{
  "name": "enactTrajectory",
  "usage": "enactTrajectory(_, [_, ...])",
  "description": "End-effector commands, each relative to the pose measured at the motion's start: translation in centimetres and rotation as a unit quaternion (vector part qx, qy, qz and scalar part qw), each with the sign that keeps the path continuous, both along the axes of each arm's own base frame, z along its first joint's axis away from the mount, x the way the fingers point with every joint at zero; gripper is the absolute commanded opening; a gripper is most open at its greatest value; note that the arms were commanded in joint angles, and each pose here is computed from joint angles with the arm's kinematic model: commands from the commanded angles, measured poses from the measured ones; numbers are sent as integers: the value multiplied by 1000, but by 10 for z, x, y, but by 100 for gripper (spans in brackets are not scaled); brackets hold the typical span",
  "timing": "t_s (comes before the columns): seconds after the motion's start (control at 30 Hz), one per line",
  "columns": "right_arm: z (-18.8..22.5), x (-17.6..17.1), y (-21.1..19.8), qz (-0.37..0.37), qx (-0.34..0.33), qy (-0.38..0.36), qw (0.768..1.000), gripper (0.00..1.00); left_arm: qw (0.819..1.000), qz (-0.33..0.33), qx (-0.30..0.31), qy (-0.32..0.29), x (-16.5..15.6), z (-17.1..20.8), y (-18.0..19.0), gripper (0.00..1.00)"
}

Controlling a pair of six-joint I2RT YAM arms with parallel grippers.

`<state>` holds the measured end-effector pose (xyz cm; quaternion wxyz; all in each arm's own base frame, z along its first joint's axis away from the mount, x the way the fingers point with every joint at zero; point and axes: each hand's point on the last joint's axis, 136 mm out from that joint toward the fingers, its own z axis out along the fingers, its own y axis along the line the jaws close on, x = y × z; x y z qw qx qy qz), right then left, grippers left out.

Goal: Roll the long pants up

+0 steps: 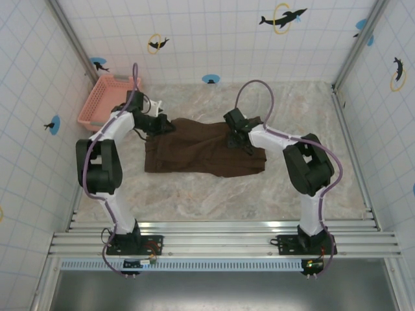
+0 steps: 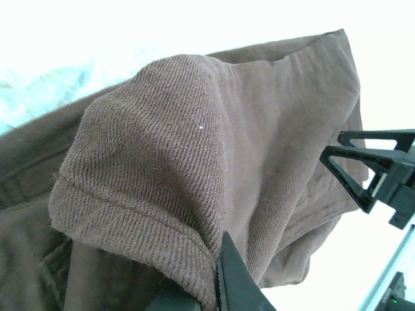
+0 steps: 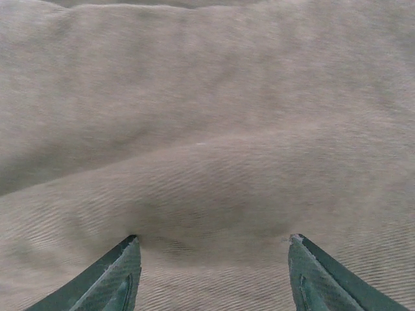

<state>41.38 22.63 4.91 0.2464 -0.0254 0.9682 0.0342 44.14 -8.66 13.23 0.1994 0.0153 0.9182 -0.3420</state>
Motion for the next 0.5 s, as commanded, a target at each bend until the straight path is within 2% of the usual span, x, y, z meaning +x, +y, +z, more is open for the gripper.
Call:
enactTrajectory(0.0, [-1, -8, -19, -14, -22, 8, 1000, 63, 997, 10, 66, -38, -2, 30, 29, 0])
enactTrajectory(0.3, [-12, -23, -50, -24, -45, 36, 998, 64, 991, 22, 128, 6, -13, -3, 61, 0])
enactTrajectory(0.43, [-10, -27, -57, -20, -50, 39, 998, 64, 990, 29, 133, 39, -18, -26, 70, 0])
enactTrajectory(0.47, [-5, -27, -58, -19, -53, 34, 998, 64, 989, 32, 138, 49, -20, -32, 73, 13])
